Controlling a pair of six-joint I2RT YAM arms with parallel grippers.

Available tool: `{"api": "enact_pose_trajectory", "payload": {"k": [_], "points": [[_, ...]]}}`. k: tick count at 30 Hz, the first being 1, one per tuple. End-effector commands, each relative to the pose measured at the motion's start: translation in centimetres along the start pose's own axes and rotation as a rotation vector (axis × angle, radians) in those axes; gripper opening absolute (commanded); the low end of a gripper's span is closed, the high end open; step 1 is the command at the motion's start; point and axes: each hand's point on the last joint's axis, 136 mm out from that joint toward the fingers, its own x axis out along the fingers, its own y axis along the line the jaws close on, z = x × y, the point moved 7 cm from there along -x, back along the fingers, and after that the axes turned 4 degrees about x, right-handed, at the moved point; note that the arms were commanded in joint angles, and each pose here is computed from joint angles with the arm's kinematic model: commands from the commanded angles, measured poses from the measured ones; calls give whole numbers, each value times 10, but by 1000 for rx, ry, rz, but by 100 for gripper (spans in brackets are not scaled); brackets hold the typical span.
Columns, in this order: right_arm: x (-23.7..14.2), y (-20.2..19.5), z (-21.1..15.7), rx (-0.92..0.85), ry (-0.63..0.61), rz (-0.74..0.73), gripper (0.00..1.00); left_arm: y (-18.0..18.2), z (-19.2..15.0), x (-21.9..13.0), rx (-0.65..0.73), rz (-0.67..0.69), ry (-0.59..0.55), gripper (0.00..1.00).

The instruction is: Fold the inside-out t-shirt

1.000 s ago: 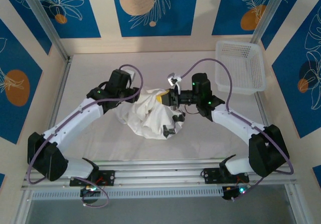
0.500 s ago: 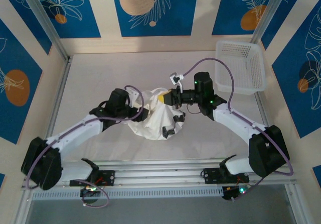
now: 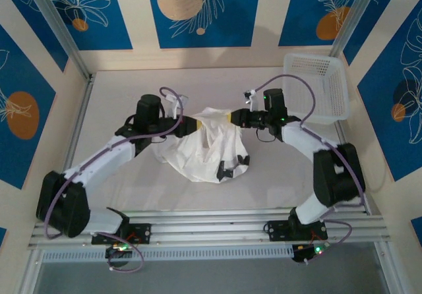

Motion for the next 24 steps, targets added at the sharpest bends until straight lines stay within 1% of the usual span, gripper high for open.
{"api": "enact_pose_trajectory", "payload": {"k": [1,4,7,8,9,10,11,13,14,16,19,20,21,22,23,24], "points": [[3,7,-3,79,37,81,33,-36,5,-25,2,-114,18,0],[-14,27,3,7,-80,20,40,-32,0,-30,-26,-35,26,0],[-36,47,-5,-117,-229,-96,41,-23,-5,-28,-74,33,56,0],[-38,53,-14,-175,-271,-135,43,-20,-6,-26,-84,36,62,0],[-39,63,-24,-253,-299,-136,45,-18,-6,-24,-90,34,64,0],[-39,77,-37,-374,-313,-92,47,-17,-6,-22,-99,33,63,0],[-38,90,-52,-496,-310,-45,48,-15,-6,-20,-107,33,63,0],[-34,108,-76,-666,-286,9,52,-13,-4,-18,-116,31,62,0],[-31,114,-85,-724,-263,28,55,-13,-4,-17,-118,31,63,0],[-20,114,-94,-762,-220,25,57,-12,-2,-15,-119,30,62,0],[0,110,-95,-783,-201,-43,59,-13,0,-14,-122,25,66,0],[7,107,-92,-778,-204,-69,57,-14,1,-14,-124,22,64,0],[12,106,-89,-774,-197,-75,49,-14,0,-15,-125,24,62,0],[17,108,-89,-770,-166,-59,33,-13,1,-16,-125,38,54,0],[19,114,-88,-759,-131,-14,18,-11,0,-18,-122,66,51,0],[18,120,-90,-744,-94,50,6,-9,0,-19,-108,95,53,0]]}}
